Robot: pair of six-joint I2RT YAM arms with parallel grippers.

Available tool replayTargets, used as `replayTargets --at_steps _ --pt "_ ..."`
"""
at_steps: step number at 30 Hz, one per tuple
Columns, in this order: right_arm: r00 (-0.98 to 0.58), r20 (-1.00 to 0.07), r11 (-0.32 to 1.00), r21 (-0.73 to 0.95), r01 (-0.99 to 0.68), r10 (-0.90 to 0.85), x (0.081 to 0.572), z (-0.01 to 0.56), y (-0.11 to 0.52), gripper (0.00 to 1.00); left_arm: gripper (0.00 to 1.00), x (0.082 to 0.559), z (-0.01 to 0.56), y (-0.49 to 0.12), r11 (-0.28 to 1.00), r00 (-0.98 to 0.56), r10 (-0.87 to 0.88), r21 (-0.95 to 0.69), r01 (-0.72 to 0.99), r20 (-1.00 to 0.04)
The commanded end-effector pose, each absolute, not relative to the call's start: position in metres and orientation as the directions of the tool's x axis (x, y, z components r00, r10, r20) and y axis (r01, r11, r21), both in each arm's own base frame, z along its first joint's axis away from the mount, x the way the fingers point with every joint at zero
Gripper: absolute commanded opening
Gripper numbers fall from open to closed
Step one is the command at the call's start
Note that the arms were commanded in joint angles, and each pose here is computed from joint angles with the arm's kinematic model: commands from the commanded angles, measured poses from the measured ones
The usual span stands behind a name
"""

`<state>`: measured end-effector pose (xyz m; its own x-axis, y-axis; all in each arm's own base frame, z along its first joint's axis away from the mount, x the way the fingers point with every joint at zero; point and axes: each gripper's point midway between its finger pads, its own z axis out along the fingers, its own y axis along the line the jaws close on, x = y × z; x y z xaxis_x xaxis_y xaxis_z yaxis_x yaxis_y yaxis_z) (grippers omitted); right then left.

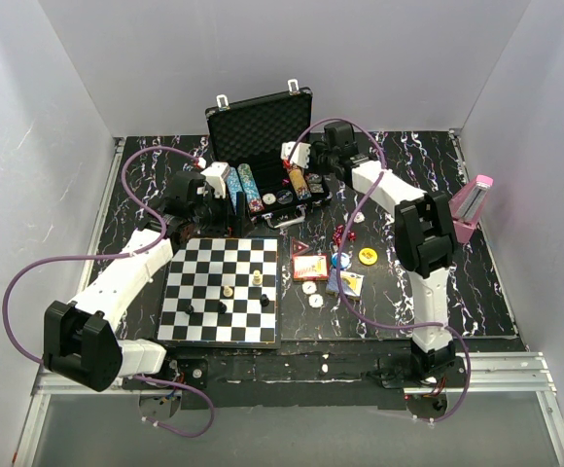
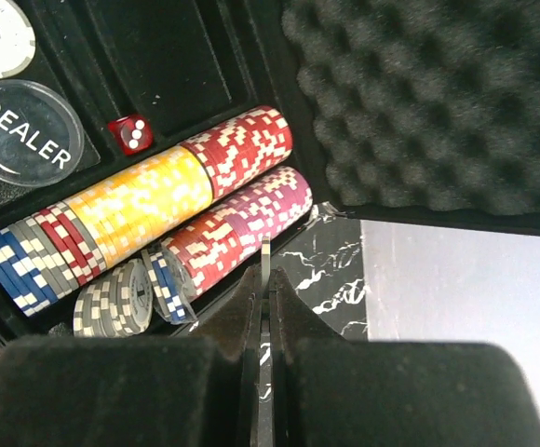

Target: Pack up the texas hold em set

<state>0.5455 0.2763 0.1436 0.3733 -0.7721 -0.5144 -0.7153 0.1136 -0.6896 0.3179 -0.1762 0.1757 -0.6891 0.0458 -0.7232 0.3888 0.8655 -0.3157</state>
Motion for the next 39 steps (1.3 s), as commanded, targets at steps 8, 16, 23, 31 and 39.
replayTargets --at_steps 8,16,23,31,39 --pt "0.310 -0.529 0.035 -0.544 -0.838 -0.790 0.529 0.115 0.263 0.01 0.98 0.322 0.195 -0.180 0.849 -0.652 0.035 -0.321 0.419 -0.758" --pt "0.318 -0.503 0.025 -0.563 -0.826 -0.804 0.543 0.108 0.249 0.01 0.98 0.322 0.191 -0.180 0.850 -0.660 0.035 -0.324 0.414 -0.750" --pt "0.323 -0.508 0.028 -0.566 -0.824 -0.798 0.549 0.110 0.252 0.01 0.98 0.322 0.191 -0.181 0.847 -0.662 0.038 -0.327 0.418 -0.749" --pt "0.324 -0.526 -0.003 -0.521 -0.853 -0.786 0.538 0.098 0.255 0.01 0.98 0.322 0.190 -0.182 0.846 -0.664 0.039 -0.329 0.419 -0.747" --pt "0.310 -0.539 -0.023 -0.473 -0.881 -0.783 0.526 0.084 0.256 0.01 0.98 0.322 0.189 -0.183 0.844 -0.667 0.037 -0.334 0.420 -0.744"
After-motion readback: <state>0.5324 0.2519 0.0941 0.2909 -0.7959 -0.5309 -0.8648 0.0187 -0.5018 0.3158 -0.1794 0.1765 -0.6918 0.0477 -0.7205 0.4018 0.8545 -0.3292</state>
